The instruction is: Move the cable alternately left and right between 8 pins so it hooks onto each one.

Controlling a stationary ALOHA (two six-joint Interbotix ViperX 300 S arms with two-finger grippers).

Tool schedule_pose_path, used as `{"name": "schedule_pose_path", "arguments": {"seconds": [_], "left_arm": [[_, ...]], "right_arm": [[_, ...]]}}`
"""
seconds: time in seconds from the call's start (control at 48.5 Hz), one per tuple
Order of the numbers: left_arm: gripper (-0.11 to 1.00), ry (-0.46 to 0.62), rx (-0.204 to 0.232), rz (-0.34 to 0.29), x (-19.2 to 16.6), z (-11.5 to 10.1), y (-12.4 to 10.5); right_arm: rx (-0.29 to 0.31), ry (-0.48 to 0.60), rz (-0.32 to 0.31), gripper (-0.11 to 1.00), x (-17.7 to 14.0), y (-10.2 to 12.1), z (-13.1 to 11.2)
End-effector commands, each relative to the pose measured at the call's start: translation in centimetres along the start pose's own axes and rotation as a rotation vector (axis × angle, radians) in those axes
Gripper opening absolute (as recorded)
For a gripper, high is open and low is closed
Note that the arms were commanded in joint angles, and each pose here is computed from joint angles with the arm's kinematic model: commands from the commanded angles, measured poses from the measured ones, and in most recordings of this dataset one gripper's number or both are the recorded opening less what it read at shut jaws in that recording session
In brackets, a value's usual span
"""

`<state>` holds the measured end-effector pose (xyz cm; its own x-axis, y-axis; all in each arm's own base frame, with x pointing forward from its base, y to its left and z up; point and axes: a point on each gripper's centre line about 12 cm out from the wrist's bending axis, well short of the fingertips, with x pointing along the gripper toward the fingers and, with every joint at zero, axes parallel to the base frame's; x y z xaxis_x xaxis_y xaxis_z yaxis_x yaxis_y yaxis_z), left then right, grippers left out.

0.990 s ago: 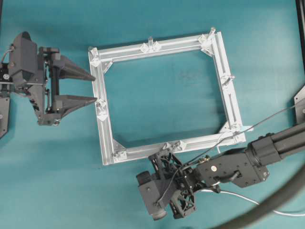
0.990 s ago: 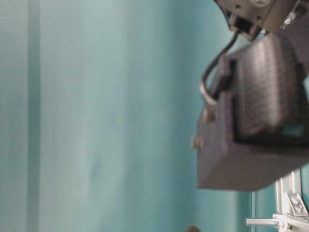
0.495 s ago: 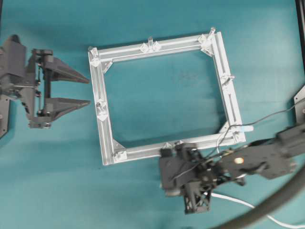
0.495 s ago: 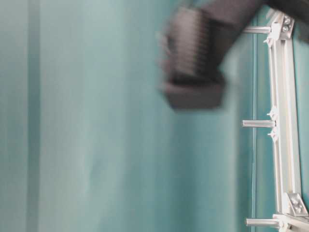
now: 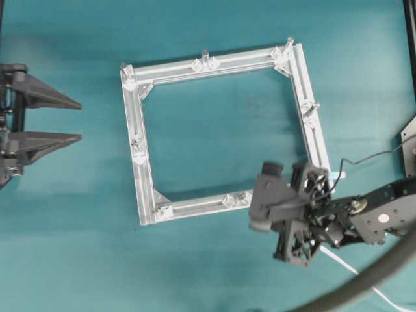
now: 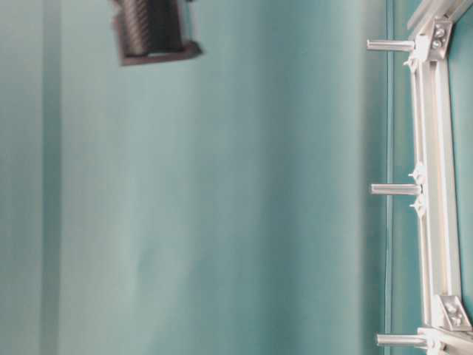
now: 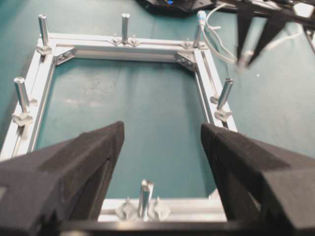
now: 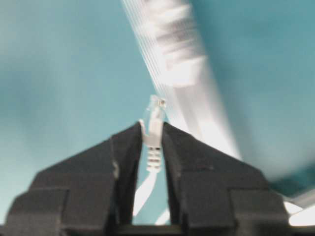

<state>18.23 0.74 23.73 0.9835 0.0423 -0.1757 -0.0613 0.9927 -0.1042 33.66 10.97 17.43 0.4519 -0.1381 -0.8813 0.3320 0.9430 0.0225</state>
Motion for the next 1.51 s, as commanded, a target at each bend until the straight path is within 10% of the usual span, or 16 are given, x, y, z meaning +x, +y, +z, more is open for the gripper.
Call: {"name": "schedule_pose_path", "arguments": {"seconds": [0.0,0.309,0.681,1.485], "left_arm": [[0.74,-0.006,0.005,-0.007,-0.8,0.0,-0.1],[0.74,0.021,0.004,-0.015,-3.1,-0.8,-0.1],[0.74,0.043,0.004,-0.015,-3.7,-2.3,0.0],[0.74,0.066,0.004,-0.013,-3.6,-3.2,0.1]], "right_arm": [[0.067,-0.057,-0.007,0.16,-0.9,-0.8,1.9],[0.272,-0.093,-0.04,0.16,2.1,-3.6,6.9],[0.325,-0.104,-0.082,0.16,5.5,-5.3,10.8],[-0.293,-0.174,0.11,0.16,5.2,0.6,12.0]]}}
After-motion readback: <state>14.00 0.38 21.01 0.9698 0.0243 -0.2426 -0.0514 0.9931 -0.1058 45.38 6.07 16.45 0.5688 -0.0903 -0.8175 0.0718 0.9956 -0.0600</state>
